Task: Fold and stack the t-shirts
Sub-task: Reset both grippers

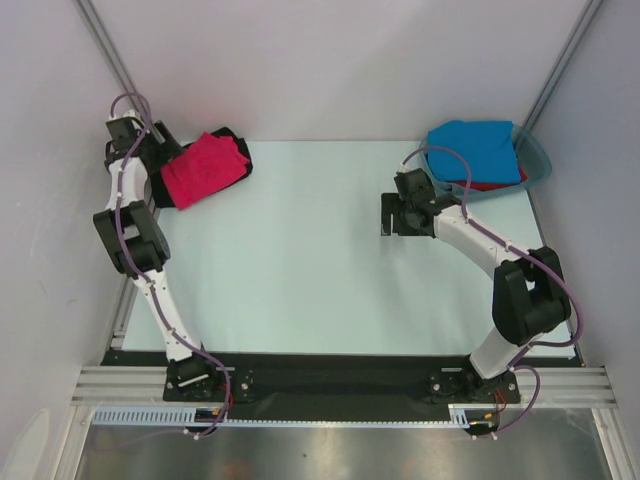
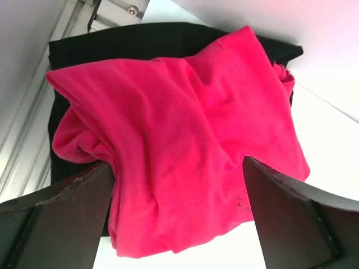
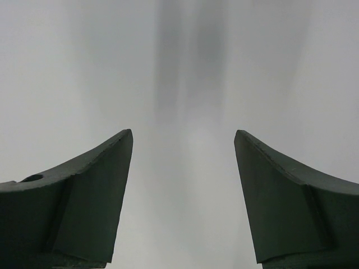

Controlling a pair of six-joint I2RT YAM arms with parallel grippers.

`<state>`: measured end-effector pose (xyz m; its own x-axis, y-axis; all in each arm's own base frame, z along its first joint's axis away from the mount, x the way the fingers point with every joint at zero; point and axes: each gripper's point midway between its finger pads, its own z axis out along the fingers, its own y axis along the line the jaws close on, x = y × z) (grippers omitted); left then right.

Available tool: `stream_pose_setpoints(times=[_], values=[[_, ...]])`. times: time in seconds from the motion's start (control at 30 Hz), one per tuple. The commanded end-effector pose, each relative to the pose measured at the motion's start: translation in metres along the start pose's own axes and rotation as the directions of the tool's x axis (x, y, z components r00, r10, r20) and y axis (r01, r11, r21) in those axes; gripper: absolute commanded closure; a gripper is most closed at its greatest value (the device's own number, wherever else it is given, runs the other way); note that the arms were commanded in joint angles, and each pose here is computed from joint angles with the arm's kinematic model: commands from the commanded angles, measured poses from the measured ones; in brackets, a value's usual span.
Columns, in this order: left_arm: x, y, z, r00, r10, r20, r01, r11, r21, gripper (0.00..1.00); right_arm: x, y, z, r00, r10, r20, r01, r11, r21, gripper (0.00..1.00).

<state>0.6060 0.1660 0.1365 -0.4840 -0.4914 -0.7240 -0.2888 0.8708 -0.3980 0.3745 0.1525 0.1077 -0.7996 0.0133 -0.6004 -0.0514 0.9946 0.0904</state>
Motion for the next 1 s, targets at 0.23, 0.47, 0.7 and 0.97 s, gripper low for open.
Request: stream_pose_setpoints(times=[0.23, 0.47, 0.7, 0.97], values=[[-0.047, -0.048, -0.062, 0.984, 0.026, 0.178, -0.043, 0.995, 0.092, 0.0, -0.017, 0.011, -0.007, 0.999, 0.021, 0.041, -0.02, 0.999, -0.037, 0.22], [-0.022, -0.128, -0.119, 0.974, 0.052, 0.219, -0.108, 0.962, 0.251, 0.0, -0.018, 0.017, -0.015, 0.998, 0.013, 0.058, -0.01, 0.999, -0.05, 0.22], [0.01, -0.21, -0.183, 0.965, 0.11, 0.236, -0.201, 0.891, 0.407, 0.0, -0.014, 0.015, -0.025, 0.997, 0.023, 0.079, -0.019, 0.998, -0.053, 0.22], [0.131, -0.313, -0.229, 0.952, 0.271, 0.141, -0.3, 0.738, 0.605, 0.0, -0.005, 0.017, -0.037, 0.995, 0.029, 0.1, -0.026, 0.999, -0.036, 0.22]])
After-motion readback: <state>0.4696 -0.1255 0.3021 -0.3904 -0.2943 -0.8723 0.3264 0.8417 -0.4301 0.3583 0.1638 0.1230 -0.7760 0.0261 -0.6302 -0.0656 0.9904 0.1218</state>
